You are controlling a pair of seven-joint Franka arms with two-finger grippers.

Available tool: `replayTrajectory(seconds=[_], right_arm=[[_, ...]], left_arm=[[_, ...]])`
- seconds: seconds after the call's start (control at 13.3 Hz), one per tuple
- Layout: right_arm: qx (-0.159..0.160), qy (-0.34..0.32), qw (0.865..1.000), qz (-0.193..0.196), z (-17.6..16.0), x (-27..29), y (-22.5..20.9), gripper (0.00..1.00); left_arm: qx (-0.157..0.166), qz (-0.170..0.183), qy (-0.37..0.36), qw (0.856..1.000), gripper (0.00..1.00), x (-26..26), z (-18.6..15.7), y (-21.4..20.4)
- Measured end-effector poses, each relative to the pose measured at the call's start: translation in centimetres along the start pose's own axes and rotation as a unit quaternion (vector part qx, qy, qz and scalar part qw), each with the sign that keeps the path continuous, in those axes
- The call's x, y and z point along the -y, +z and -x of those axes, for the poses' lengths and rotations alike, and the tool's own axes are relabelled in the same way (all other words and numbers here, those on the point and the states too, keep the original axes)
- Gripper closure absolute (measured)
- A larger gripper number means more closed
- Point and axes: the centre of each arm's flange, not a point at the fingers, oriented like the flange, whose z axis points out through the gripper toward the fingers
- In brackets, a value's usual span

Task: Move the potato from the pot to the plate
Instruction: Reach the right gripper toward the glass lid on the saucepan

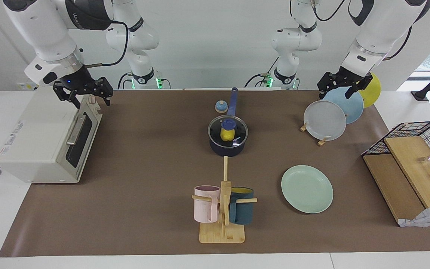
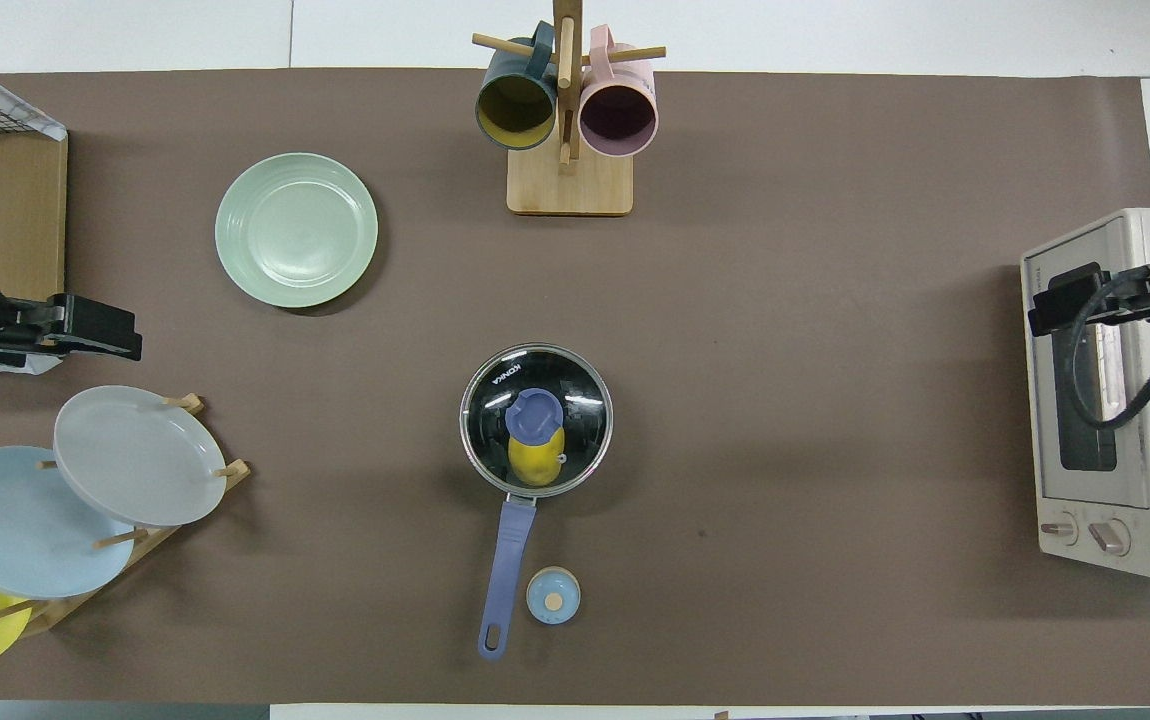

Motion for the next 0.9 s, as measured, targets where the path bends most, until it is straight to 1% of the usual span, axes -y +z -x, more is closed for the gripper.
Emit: replayTrajectory(seconds=[0.67, 0.82, 0.9], right_arm=[[-0.006, -0.001, 1.0, 0.0, 0.2, 0.2, -0.5, 0.0], [-0.02, -0.007, 1.0, -0.007, -0.3, 2.5, -0.5, 0.0], [-0.019, -0.004, 1.0, -0.009, -0.4, 4.7, -0.3, 0.0]], left_arm=[[-0.006, 0.001, -0.001, 1.0, 0.0, 0.1, 0.0, -0.3], [-0.009, 0.001, -0.001, 1.0, 0.0, 0.0, -0.1, -0.3], [-0.011, 0.001, -0.001, 1.0, 0.0, 0.0, -0.1, -0.3]])
